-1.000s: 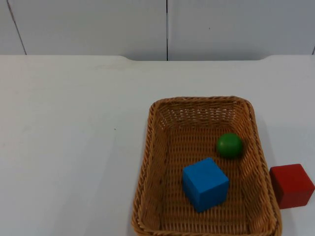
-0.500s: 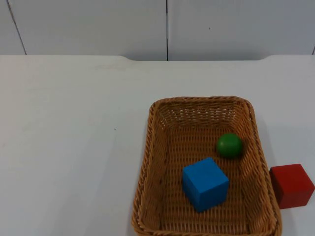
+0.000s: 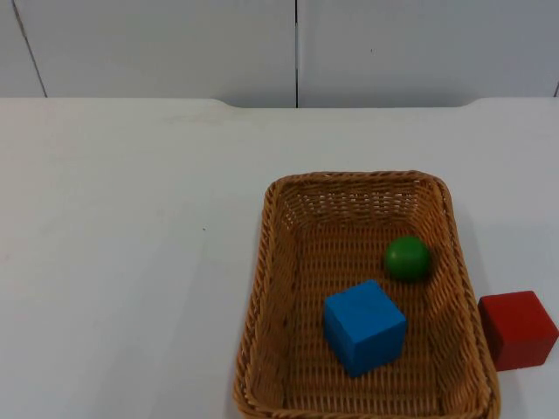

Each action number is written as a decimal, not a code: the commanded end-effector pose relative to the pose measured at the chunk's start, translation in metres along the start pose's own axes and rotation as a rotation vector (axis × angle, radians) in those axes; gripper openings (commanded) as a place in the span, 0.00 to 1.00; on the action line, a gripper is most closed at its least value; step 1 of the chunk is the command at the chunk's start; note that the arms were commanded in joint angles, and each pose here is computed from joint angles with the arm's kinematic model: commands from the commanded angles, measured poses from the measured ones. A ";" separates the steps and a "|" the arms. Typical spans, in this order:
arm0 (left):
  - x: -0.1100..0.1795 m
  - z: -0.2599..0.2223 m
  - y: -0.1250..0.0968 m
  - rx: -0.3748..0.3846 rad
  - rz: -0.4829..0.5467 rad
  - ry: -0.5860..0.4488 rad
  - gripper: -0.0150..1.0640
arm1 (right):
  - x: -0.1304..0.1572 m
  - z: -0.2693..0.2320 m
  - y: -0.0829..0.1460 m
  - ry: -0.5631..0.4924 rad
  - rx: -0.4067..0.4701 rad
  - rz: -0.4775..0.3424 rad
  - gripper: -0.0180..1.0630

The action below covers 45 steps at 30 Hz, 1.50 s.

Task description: Place all geometric objects except the red cube into the basket.

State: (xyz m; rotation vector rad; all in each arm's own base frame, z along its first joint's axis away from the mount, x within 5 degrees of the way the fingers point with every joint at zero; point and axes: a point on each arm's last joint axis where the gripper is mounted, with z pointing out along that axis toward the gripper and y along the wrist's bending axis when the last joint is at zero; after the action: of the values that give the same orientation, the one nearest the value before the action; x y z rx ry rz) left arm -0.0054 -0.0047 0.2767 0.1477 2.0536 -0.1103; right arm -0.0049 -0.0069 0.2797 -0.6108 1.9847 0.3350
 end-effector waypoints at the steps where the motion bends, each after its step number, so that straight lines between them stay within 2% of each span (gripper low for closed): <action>1: 0.002 0.001 0.000 -0.006 0.001 0.004 0.99 | -0.001 0.000 -0.001 -0.015 0.001 -0.001 0.99; 3: 0.002 0.001 0.000 -0.006 0.001 0.004 0.99 | -0.001 0.000 0.000 -0.014 0.010 0.003 0.99; 6: 0.002 0.001 0.000 -0.006 0.003 0.004 0.99 | -0.001 0.000 0.000 -0.012 0.089 0.045 0.99; 7: 0.002 0.001 0.000 -0.006 0.003 0.004 0.99 | -0.001 0.000 0.000 -0.012 0.089 0.045 0.99; 11: 0.002 0.001 0.000 -0.006 0.003 0.004 0.99 | 0.000 0.000 0.002 -0.007 0.254 0.131 0.99; 13: 0.002 0.001 0.000 -0.006 0.003 0.004 0.99 | 0.000 0.000 0.002 -0.006 0.309 0.160 0.99; 14: 0.002 0.001 0.000 -0.006 0.003 0.004 0.99 | 0.000 0.000 0.002 -0.006 0.309 0.160 0.99; 16: 0.002 0.001 0.000 -0.006 0.003 0.004 0.99 | 0.000 -0.001 0.003 -0.003 0.394 0.204 0.99; 22: 0.002 0.001 0.000 -0.006 0.003 0.004 0.99 | 0.000 -0.001 0.004 -0.001 0.484 0.251 0.99; 38: 0.002 0.001 0.000 -0.010 0.001 0.004 0.99 | 0.000 -0.001 0.004 -0.001 0.495 0.257 0.99; 40: 0.002 0.001 0.000 -0.023 -0.006 0.004 0.99 | 0.000 -0.001 0.004 -0.001 0.495 0.257 0.99; 45: 0.001 0.001 0.000 -0.129 -0.060 0.003 0.99 | 0.000 -0.001 0.004 -0.001 0.495 0.257 0.99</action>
State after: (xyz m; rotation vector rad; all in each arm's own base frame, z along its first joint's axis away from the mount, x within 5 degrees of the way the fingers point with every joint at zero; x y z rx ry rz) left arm -0.0049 -0.0050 0.2767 0.0521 2.0569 -0.0481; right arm -0.0076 -0.0035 0.2800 -0.0537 2.0554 -0.0015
